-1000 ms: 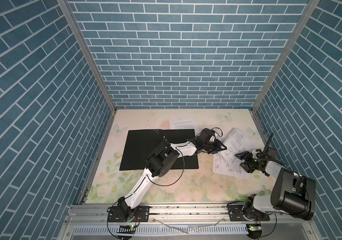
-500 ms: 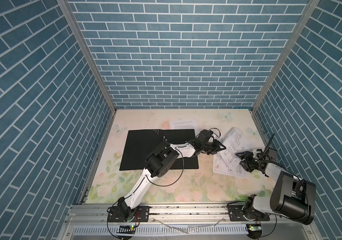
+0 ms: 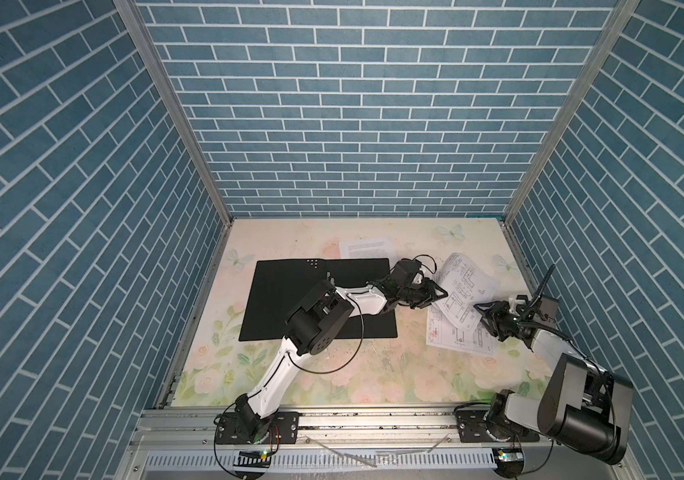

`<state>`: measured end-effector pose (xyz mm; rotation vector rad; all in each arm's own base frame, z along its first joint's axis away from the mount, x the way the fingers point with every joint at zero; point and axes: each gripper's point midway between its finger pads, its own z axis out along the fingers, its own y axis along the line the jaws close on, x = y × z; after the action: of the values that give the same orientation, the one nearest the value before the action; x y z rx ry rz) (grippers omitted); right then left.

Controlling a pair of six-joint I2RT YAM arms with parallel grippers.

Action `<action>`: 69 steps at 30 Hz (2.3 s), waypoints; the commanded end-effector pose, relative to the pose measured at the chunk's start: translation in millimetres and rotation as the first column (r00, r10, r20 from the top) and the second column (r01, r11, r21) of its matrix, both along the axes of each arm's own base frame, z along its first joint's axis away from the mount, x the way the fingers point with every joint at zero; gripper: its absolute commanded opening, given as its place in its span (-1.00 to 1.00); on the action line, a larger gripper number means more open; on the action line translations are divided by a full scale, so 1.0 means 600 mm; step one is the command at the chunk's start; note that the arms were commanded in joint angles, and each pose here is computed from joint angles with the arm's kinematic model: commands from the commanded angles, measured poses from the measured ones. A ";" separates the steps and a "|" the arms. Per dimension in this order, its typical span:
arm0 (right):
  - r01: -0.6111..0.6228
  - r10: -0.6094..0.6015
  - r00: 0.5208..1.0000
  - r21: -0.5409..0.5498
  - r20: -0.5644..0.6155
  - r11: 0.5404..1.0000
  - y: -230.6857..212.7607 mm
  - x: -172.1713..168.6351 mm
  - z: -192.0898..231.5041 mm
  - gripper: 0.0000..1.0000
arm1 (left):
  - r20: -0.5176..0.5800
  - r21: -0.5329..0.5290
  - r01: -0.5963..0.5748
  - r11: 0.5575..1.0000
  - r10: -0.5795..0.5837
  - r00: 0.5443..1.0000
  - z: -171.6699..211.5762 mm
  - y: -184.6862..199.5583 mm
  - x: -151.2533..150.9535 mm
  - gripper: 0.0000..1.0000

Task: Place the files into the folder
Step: 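Lift the top drawing sheet off the stack with both grippers, then carry the lifted drawing sheet over the black folder with both grippers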

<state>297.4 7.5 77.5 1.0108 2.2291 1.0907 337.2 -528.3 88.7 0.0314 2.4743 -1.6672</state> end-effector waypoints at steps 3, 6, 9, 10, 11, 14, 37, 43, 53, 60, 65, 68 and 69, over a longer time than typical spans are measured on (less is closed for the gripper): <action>0.006 -0.007 0.999 0.015 0.047 1.000 0.001 0.006 0.019 -0.31 | 0.042 -0.019 -0.002 1.000 0.003 0.999 0.027 0.006 0.002 -0.24; 0.009 -0.010 0.998 0.013 0.060 1.000 -0.001 0.011 0.028 -0.44 | 0.042 -0.015 -0.004 1.000 0.004 0.999 0.026 0.009 0.000 -0.24; 0.013 -0.014 0.998 0.009 0.064 1.000 -0.003 0.014 0.033 -0.59 | 0.042 -0.014 -0.003 1.000 0.004 0.999 0.024 0.011 -0.002 -0.24; 0.012 -0.012 0.998 0.009 0.063 1.000 -0.003 0.014 0.034 -0.65 | 0.043 -0.014 -0.001 1.000 0.002 0.999 0.024 0.011 -0.003 -0.23; 0.011 -0.012 0.998 0.007 0.065 1.000 -0.003 0.015 0.036 -0.73 | 0.045 -0.015 0.001 1.000 0.000 0.999 0.025 0.012 -0.003 -0.23; 0.014 -0.014 0.997 0.000 0.074 1.000 -0.005 0.016 0.045 -0.90 | 0.049 -0.010 0.003 1.000 -0.003 0.999 0.024 0.014 -0.004 -0.21; -0.287 0.361 0.877 -0.254 0.319 0.923 0.208 0.166 0.357 -1.00 | 0.280 0.258 -0.077 0.963 0.002 0.960 0.132 0.263 0.021 0.99; -0.458 0.520 0.782 -0.250 0.344 0.853 0.362 0.206 0.395 -1.00 | 0.303 0.336 -0.218 0.916 0.114 0.946 0.115 0.380 0.044 0.99; -0.493 0.526 0.722 -0.198 0.450 0.847 0.427 0.194 0.452 -1.00 | 0.313 0.398 -0.402 0.825 0.290 0.904 0.086 0.543 0.057 0.99; -0.441 0.451 0.839 -0.107 0.303 0.891 0.404 0.171 0.260 -1.00 | 0.298 0.406 -0.440 0.801 0.339 0.892 0.072 0.585 0.052 0.98; -0.391 0.392 0.895 -0.047 0.213 0.919 0.398 0.151 0.133 -1.00 | 0.284 0.413 -0.450 0.791 0.358 0.889 0.061 0.606 0.045 0.99; -0.409 0.406 0.900 -0.015 0.157 0.913 0.422 0.136 0.077 -1.00 | 0.268 0.420 -0.449 0.789 0.365 0.892 0.051 0.613 0.040 0.99; -0.412 0.408 0.901 -0.003 0.145 0.911 0.430 0.132 0.064 -1.00 | 0.265 0.419 -0.451 0.788 0.368 0.891 0.049 0.615 0.040 1.00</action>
<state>369.2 248.5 110.5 0.4370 2.4621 1.2414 365.7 -164.7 119.6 -0.2863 2.4561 -0.8327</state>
